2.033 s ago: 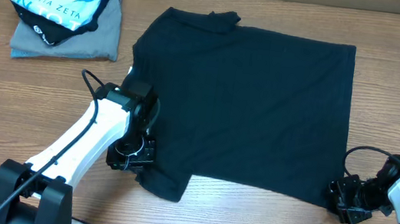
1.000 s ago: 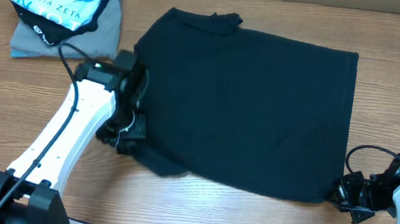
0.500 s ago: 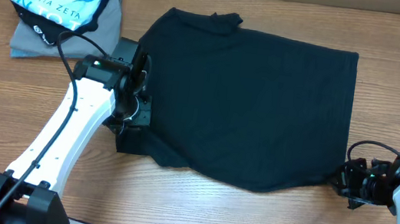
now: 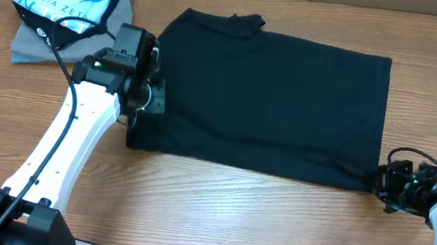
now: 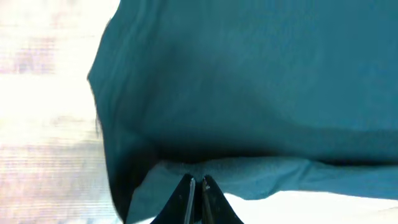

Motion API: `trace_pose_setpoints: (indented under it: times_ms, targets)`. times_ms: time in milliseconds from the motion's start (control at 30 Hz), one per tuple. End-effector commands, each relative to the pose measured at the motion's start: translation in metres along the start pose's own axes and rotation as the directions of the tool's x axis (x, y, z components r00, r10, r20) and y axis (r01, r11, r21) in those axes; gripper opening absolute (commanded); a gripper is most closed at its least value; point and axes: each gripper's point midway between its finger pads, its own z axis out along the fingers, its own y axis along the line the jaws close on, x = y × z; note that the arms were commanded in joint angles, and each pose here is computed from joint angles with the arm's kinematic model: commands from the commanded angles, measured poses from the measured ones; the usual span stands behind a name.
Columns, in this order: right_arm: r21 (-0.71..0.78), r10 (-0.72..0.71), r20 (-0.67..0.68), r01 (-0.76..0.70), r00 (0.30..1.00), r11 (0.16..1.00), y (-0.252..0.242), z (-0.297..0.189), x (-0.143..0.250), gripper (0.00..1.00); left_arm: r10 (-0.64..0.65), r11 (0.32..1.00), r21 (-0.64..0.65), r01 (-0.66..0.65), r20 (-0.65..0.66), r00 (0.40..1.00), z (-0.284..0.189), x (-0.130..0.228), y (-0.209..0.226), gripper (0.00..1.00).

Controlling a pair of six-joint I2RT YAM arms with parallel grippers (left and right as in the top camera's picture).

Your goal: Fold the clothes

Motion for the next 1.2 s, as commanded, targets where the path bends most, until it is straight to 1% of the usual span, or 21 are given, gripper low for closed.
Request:
trace_pose_setpoints:
  times_ms: [0, 333, 467, 533, 633, 700, 767, 833, 967, 1067, 1100, 1133, 1167]
  targets:
    - [-0.093, -0.042, 0.042, 0.046, 0.998, 0.995, 0.026, -0.007, -0.012, 0.04, 0.047, 0.999, 0.022, -0.049, 0.076, 0.996, -0.006, -0.022, -0.007, 0.08]
    - [-0.127, -0.058, 0.095, 0.070, 0.994, 0.989, 0.036, -0.008, -0.025, 0.04, 0.092, 0.994, 0.043, -0.103, 0.203, 0.975, -0.009, -0.052, -0.016, 0.09]
    - [-0.131, -0.064, 0.106, 0.078, 0.992, 0.988, 0.038, -0.009, -0.028, 0.04, 0.093, 0.993, 0.045, -0.105, 0.211, 0.973, -0.006, -0.056, -0.017, 0.11]
    - [-0.132, -0.064, 0.106, 0.078, 0.992, 0.988, 0.038, -0.009, -0.028, 0.05, 0.092, 0.994, 0.043, -0.101, 0.173, 0.981, 0.000, -0.048, -0.015, 0.13]
    - [-0.131, -0.064, 0.105, 0.077, 0.992, 0.988, 0.038, -0.009, -0.027, 0.05, 0.089, 0.991, 0.100, -0.093, 0.040, 0.995, 0.013, -0.021, -0.021, 0.19]
    - [-0.130, -0.062, 0.103, 0.076, 0.993, 0.989, 0.038, -0.008, -0.027, 0.05, 0.090, 0.990, 0.113, -0.084, -0.052, 0.995, 0.024, -0.002, -0.022, 0.25]
    - [-0.129, -0.062, 0.103, 0.075, 0.993, 0.989, 0.037, -0.008, -0.027, 0.05, 0.176, 0.974, 0.163, -0.156, -0.114, 0.978, 0.037, 0.015, -0.032, 0.31]
    - [-0.130, -0.063, 0.104, 0.076, 0.993, 0.989, 0.038, -0.009, -0.027, 0.05, 0.236, 0.963, 0.171, -0.210, -0.152, 0.960, 0.049, 0.026, -0.035, 0.39]
    - [-0.129, -0.061, 0.101, 0.074, 0.993, 0.989, 0.037, -0.008, -0.026, 0.05, 0.191, 0.981, 0.089, -0.175, -0.217, 0.957, 0.076, 0.032, -0.021, 0.42]
    - [-0.128, -0.060, 0.100, 0.072, 0.993, 0.989, 0.037, -0.008, -0.026, 0.05, 0.194, 0.980, 0.086, -0.179, -0.214, 0.957, 0.087, 0.028, -0.017, 0.45]
    - [-0.128, -0.060, 0.100, 0.073, 0.993, 0.989, 0.037, -0.008, -0.026, 0.05, 0.217, 0.975, 0.103, -0.199, -0.218, 0.952, 0.089, 0.029, -0.018, 0.46]
    - [-0.128, -0.060, 0.101, 0.073, 0.993, 0.989, 0.037, -0.008, -0.026, 0.05, 0.270, 0.956, 0.180, -0.232, -0.228, 0.936, 0.090, 0.035, -0.030, 0.46]
    - [-0.128, -0.060, 0.101, 0.073, 0.993, 0.989, 0.037, -0.008, -0.026, 0.05, 0.303, 0.941, 0.225, -0.253, -0.229, 0.925, 0.089, 0.039, -0.037, 0.46]
